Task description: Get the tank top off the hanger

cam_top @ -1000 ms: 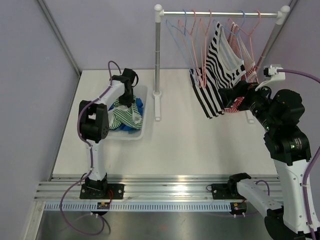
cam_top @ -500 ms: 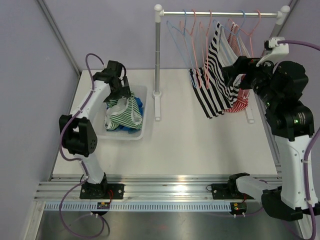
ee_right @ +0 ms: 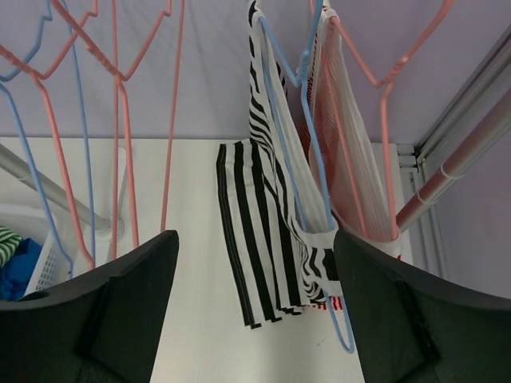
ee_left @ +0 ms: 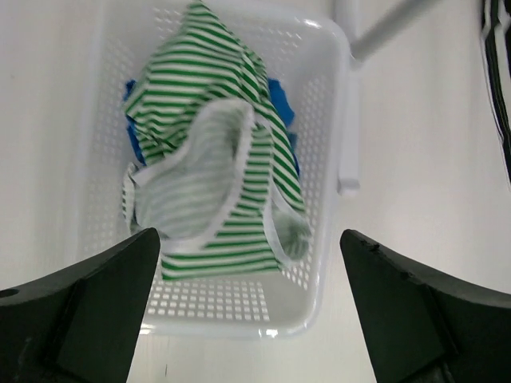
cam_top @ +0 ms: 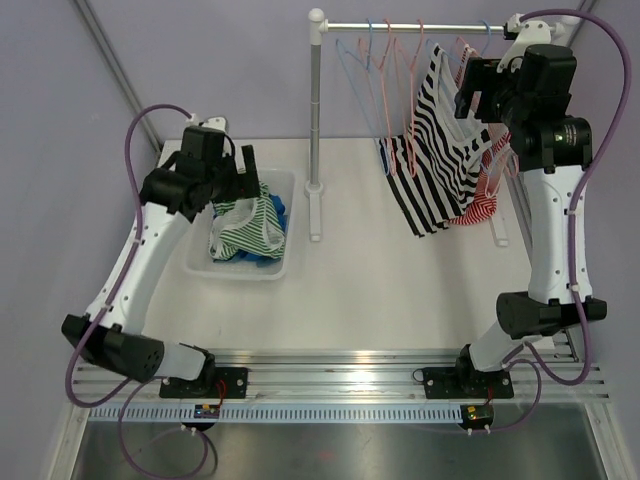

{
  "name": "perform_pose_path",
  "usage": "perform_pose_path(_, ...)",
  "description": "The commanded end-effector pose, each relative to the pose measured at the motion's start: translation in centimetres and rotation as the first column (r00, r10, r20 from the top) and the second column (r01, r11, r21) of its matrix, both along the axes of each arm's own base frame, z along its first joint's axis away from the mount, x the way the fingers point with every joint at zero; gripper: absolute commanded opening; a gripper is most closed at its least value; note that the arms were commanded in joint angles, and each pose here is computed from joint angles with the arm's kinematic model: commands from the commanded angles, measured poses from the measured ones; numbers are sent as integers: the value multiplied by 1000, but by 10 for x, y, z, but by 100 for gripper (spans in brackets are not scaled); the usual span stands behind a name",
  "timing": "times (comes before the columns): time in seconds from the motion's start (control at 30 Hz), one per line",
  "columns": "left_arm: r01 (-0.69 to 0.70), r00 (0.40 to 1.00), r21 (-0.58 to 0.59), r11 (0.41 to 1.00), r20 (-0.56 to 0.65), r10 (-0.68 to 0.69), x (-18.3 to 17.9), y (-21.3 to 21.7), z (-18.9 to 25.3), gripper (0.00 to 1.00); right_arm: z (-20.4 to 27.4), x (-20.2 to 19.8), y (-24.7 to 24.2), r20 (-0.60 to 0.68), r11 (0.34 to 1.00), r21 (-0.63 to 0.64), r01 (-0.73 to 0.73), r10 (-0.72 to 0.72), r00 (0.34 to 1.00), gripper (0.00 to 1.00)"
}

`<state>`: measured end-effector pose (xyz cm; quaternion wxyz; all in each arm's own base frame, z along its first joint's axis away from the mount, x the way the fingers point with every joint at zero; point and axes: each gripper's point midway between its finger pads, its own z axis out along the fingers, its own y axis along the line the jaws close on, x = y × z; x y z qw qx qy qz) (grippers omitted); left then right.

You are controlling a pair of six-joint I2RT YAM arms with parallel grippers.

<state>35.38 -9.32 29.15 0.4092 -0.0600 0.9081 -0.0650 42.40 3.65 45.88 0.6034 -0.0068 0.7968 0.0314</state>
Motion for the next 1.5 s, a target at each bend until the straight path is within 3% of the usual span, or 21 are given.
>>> perform_pose_path(0.0,139,989,50,989,44,-141,-42,-26,10,99,9,6,-5,4,997,-66,-50,51,999,84)
perform_pose_path(0.17,222,974,58,973,33,-224,-78,-42,-9,99,-11,30,-22,-41,994,-108,-26,21,999,77)
perform_pose_path(0.3,267,957,13,964,114,-266,-101,-39,4,99,-31,52,-19,-69,993,-85,-77,71,995,69)
perform_pose_path(0.6,373,899,19,927,241,-367,-121,-40,4,99,-58,81,-27,-102,993,-84,-82,74,992,63)
perform_pose_path(0.7,375,902,25,927,220,-371,-117,-42,-8,99,-61,84,-24,-107,992,-66,-105,98,989,40)
perform_pose_path(0.83,376,910,37,926,174,-376,-115,-42,-21,99,-58,88,-21,-87,993,-48,-108,104,991,44)
perform_pose_path(0.9,379,909,37,925,171,-380,-115,-43,-24,99,-58,90,-22,-84,993,-50,-105,101,991,39)
perform_pose_path(0.93,379,909,37,925,170,-380,-115,-43,-25,99,-58,91,-22,-83,993,-51,-104,99,992,32)
perform_pose_path(0.97,379,910,39,925,168,-380,-116,-42,-27,99,-55,91,-21,-74,994,-44,-102,99,992,17)
perform_pose_path(1.1,370,912,45,928,175,-372,-113,-40,-26,99,-39,84,-13,-46,993,9,-119,119,992,3)
perform_pose_path(1.47,357,917,31,933,178,-357,-110,-38,-26,99,30,49,0,122,985,64,-163,155,980,0)
